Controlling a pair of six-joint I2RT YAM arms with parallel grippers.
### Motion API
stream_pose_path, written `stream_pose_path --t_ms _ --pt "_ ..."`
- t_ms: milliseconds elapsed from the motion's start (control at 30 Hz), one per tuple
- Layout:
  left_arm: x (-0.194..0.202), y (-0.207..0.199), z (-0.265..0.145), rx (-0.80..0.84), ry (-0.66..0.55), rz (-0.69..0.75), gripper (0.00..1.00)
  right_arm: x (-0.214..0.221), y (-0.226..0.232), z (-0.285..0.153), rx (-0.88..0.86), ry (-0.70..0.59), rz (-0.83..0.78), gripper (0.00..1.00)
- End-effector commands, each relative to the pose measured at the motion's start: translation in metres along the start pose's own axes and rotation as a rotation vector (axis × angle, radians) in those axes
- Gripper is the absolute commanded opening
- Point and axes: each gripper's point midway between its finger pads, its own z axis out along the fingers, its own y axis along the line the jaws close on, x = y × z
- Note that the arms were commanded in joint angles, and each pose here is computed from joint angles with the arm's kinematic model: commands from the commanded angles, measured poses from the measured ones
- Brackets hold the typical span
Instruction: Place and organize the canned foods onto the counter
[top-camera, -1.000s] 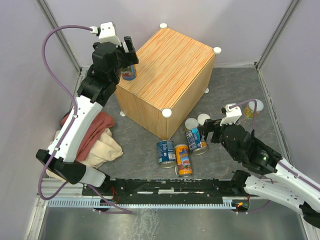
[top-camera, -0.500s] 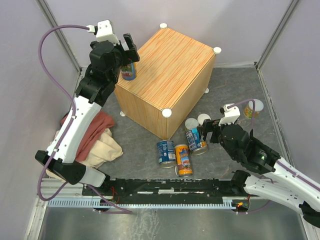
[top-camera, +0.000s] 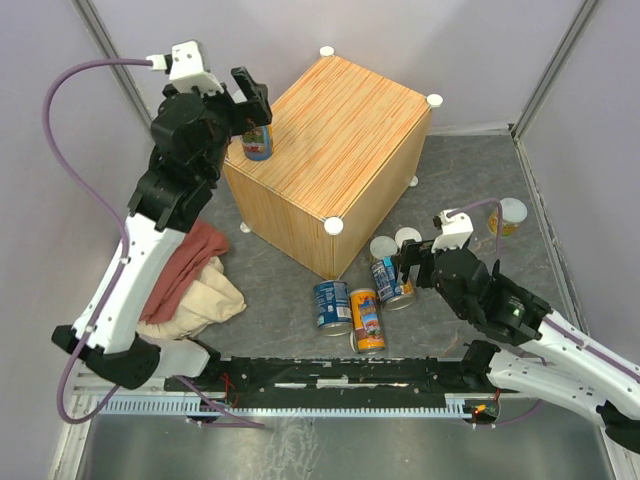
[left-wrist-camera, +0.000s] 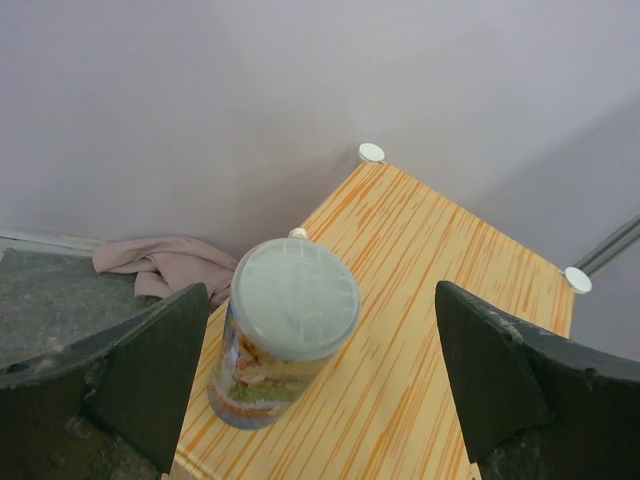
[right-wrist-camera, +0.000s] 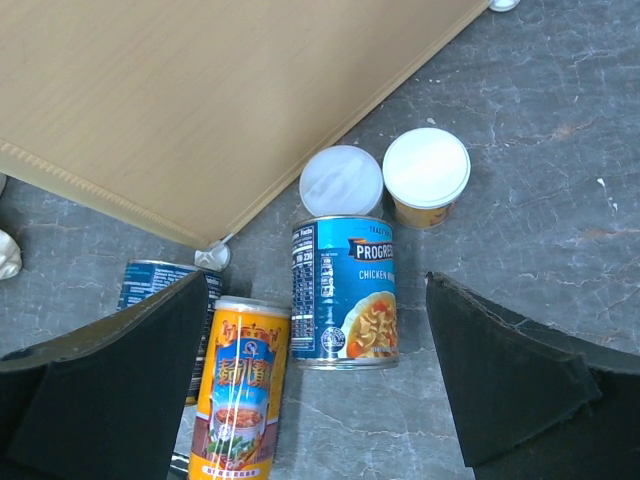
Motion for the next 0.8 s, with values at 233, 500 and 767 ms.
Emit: stream_pose_path --t_ms 233,500,767 --pt "-0.046 -0.003 -0.071 0.104 -0.141 -0.158 0.99 0.051 0.019 0.020 -0.057 0.130 0.055 0.96" --pt "-0.025 -0.014 -0.095 0.190 -0.094 -0.214 0.99 0.087 0.045 0.029 -0.101 0.210 0.060 0.96" --pt "0.000 -0.025 -0.104 0.240 -0.038 -0.214 1.00 0.115 0.074 0.030 -0.097 0.251 0.025 0.95"
